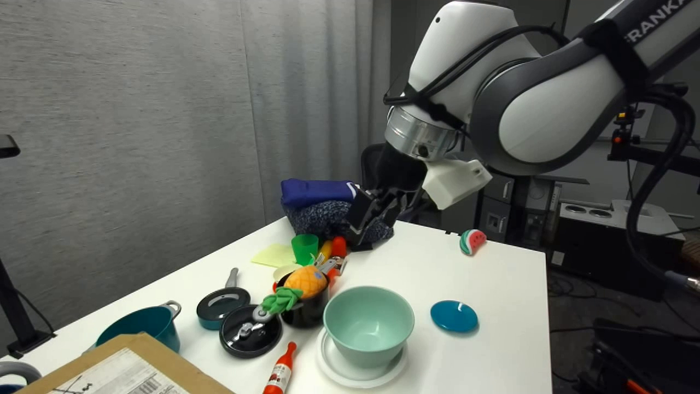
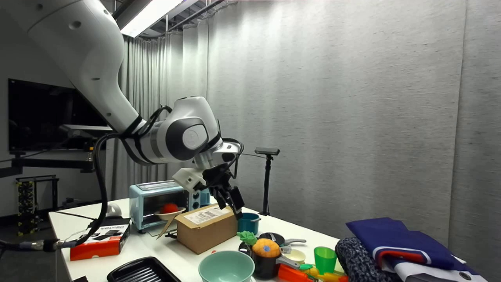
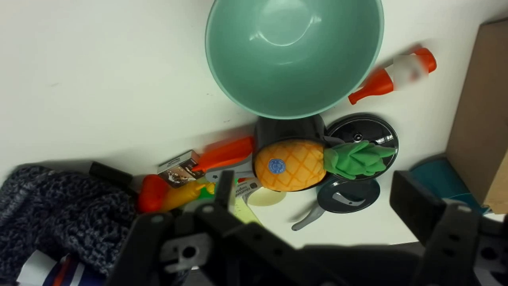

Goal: Put the pineapple plushy in the blue bowl

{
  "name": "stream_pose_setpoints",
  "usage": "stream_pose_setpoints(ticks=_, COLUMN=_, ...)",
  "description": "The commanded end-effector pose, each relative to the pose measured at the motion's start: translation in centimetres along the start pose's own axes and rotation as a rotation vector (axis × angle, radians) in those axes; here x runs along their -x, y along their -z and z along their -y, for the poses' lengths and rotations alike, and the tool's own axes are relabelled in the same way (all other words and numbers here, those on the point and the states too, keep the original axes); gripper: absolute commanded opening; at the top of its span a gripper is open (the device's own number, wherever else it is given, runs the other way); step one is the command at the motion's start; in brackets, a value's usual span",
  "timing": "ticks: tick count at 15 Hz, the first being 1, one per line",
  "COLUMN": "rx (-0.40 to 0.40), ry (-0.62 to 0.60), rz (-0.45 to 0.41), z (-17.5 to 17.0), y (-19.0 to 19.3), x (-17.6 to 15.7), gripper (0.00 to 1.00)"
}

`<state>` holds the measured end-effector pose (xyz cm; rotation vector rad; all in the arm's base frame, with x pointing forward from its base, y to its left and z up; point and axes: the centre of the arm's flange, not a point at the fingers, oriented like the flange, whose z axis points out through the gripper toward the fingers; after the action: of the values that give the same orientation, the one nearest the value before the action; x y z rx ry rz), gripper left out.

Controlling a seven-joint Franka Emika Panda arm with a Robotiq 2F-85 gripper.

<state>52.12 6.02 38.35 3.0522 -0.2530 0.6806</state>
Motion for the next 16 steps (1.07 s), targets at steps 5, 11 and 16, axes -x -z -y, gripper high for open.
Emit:
stream_pose_setpoints(ticks=5, rx=-0.076, ry=0.200, rz=0.067, z=-0.9, y=-4.8, x=-3.4, gripper=1.00)
stream_pose_setpoints(ticks=11, rx=-0.056, ry=0.211, rz=0.038, z=0.1, y=-10.5, x=-8.7, gripper=1.00)
stream_pose_setpoints(ticks=16, rx=-0.016, ry=0.174, rz=0.040, z=0.6, y=-15.1, x=-9.8, gripper=1.00)
